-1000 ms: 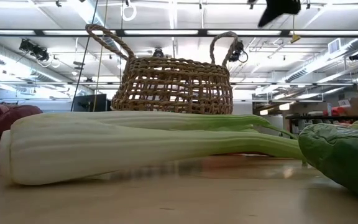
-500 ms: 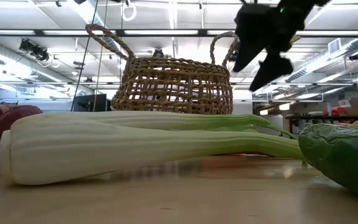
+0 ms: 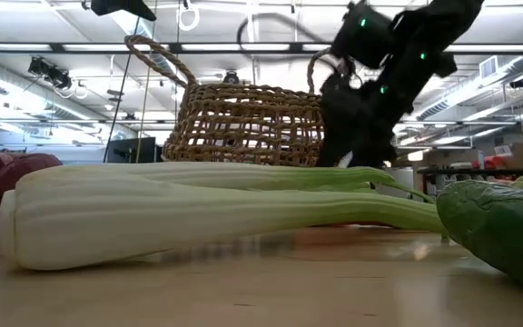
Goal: Build produce basket
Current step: Put the orange into the brown basket
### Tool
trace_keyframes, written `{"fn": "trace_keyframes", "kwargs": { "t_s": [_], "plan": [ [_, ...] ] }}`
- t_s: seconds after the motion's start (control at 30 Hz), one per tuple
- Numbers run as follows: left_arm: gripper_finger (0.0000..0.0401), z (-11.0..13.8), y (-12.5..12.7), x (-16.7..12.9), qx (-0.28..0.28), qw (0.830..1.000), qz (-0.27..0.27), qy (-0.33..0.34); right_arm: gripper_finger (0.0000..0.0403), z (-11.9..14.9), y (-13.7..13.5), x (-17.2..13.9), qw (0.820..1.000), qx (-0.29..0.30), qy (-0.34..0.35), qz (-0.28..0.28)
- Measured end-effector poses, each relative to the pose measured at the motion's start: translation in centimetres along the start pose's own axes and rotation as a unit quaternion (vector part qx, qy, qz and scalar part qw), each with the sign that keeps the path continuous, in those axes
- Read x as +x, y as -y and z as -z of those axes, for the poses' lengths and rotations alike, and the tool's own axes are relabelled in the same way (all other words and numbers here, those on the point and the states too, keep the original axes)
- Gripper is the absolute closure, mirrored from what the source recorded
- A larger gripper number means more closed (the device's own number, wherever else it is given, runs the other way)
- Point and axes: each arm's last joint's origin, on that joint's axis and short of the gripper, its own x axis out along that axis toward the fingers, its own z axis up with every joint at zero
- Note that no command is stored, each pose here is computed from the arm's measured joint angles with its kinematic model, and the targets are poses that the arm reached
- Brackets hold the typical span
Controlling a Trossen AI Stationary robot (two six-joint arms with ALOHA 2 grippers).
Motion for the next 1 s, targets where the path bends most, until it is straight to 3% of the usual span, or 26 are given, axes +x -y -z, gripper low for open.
{"fn": "trace_keyframes", "kwargs": {
  "t_s": [0.27,0.6,0.8,1.0],
  "plan": [
    [0.0082,0.1,0.0,-0.1,-0.033,0.999,0.005,-0.01,0.0022,1.2,0.2,2.0,0.999,-0.004,-0.048,0.012],
    [0.0082,-0.5,0.4,-0.1,-0.039,0.999,0.028,0.02,0.0113,0.3,0.4,0.9,0.999,-0.009,-0.003,0.038],
    [0.0082,-0.6,0.5,-0.1,-0.039,0.998,0.032,0.025,0.0114,0.5,-0.3,0.0,0.999,0.002,-0.035,-0.023],
    [0.0083,-0.6,0.5,-0.1,-0.036,0.999,0.032,0.026,0.0114,-0.1,-2.0,-4.8,0.995,0.026,0.008,-0.091]
  ]
}}
